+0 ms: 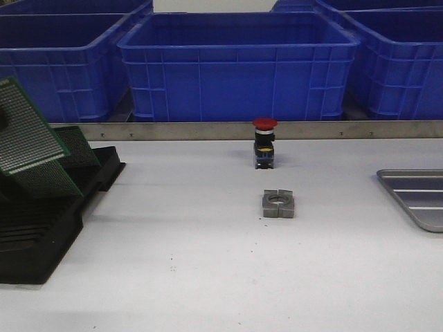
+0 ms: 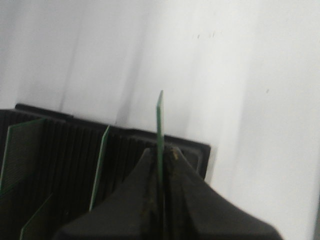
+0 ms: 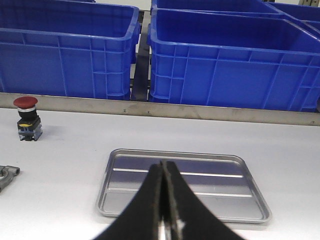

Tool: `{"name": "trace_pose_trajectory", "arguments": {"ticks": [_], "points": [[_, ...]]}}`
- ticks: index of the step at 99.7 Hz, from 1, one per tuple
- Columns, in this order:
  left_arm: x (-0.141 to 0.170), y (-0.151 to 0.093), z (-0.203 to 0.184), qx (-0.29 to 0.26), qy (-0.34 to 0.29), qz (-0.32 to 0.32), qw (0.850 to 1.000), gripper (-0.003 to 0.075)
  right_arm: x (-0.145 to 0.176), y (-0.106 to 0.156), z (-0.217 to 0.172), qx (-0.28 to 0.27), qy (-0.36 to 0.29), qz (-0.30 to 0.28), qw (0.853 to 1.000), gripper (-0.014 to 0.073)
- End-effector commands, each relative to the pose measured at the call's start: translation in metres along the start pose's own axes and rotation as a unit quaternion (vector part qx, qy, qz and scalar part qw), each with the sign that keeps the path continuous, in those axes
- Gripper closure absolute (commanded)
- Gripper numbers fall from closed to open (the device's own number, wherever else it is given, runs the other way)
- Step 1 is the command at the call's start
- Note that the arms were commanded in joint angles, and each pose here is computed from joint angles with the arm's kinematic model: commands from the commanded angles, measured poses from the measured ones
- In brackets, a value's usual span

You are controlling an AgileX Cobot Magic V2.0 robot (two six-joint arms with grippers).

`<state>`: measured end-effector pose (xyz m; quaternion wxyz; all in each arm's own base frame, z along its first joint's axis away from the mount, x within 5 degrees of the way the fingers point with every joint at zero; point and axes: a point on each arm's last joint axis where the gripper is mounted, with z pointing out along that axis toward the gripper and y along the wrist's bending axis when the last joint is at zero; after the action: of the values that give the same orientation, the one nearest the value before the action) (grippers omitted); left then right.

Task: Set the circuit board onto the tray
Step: 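Grasp the green circuit board with the left gripper and lift it out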

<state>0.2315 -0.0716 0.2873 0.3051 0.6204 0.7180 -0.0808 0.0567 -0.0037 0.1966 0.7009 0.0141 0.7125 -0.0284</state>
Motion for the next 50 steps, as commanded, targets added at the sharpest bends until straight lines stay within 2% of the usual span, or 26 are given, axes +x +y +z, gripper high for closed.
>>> {"name": "trace_pose_trajectory", "arguments": {"ticks": [1, 28, 50], "points": [[-0.022, -0.002, -0.013, -0.001, -0.071, -0.026, 0.997, 0.0737, -0.009, 0.0, -0.002, 0.001, -0.052, -0.006, 0.999, 0.0655], [-0.069, -0.028, 0.019, 0.079, -0.143, -0.005, 0.987, 0.0737, -0.009, 0.0, -0.002, 0.001, -0.052, -0.006, 0.999, 0.0655], [-0.106, -0.057, 0.048, 0.159, -0.19, -0.013, 0.969, 0.0737, -0.009, 0.0, -0.002, 0.0, -0.055, -0.006, 0.998, 0.0655]]}}
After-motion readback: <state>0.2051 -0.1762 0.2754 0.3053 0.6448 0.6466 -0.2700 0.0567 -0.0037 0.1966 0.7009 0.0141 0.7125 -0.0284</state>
